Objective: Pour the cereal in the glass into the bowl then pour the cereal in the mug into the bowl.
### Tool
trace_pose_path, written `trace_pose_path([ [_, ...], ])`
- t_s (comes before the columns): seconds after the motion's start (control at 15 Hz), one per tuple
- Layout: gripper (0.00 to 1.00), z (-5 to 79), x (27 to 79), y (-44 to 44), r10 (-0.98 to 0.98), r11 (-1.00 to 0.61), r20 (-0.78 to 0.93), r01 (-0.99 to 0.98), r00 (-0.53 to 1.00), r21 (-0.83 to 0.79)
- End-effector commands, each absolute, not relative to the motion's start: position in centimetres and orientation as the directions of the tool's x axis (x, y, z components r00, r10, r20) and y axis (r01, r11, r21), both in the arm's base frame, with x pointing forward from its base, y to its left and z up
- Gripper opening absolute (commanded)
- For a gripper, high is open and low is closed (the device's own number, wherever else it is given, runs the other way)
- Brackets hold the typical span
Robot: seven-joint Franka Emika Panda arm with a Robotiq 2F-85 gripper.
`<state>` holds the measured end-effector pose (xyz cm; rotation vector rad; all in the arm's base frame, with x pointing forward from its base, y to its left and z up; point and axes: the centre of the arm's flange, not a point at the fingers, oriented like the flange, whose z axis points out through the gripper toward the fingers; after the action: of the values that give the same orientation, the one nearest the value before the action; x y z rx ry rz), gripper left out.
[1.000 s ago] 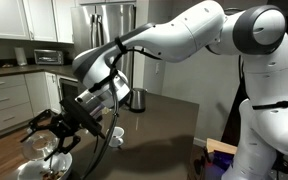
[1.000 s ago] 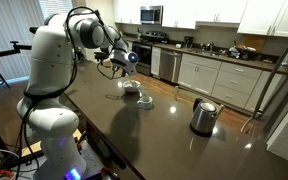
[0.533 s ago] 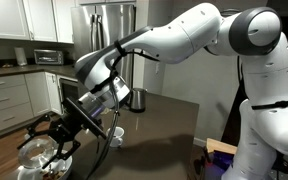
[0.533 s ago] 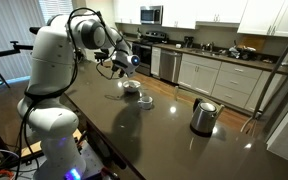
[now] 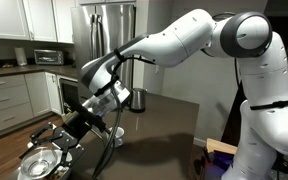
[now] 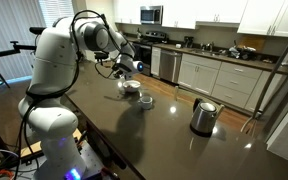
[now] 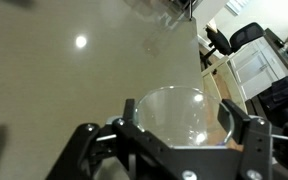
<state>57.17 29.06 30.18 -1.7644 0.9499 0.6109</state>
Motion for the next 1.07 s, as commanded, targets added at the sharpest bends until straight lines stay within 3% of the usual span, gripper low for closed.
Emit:
trace_pose_path([
  [0.0,0.6,28.5,57.9,28.7,-0.286,-0.162,-0.849,-0.896,0.444,-0.414],
  [1.0,0.6,19.9,57.4,31.0,-0.159,-0.198,-0.975,-0.973,0.153,-0.12],
])
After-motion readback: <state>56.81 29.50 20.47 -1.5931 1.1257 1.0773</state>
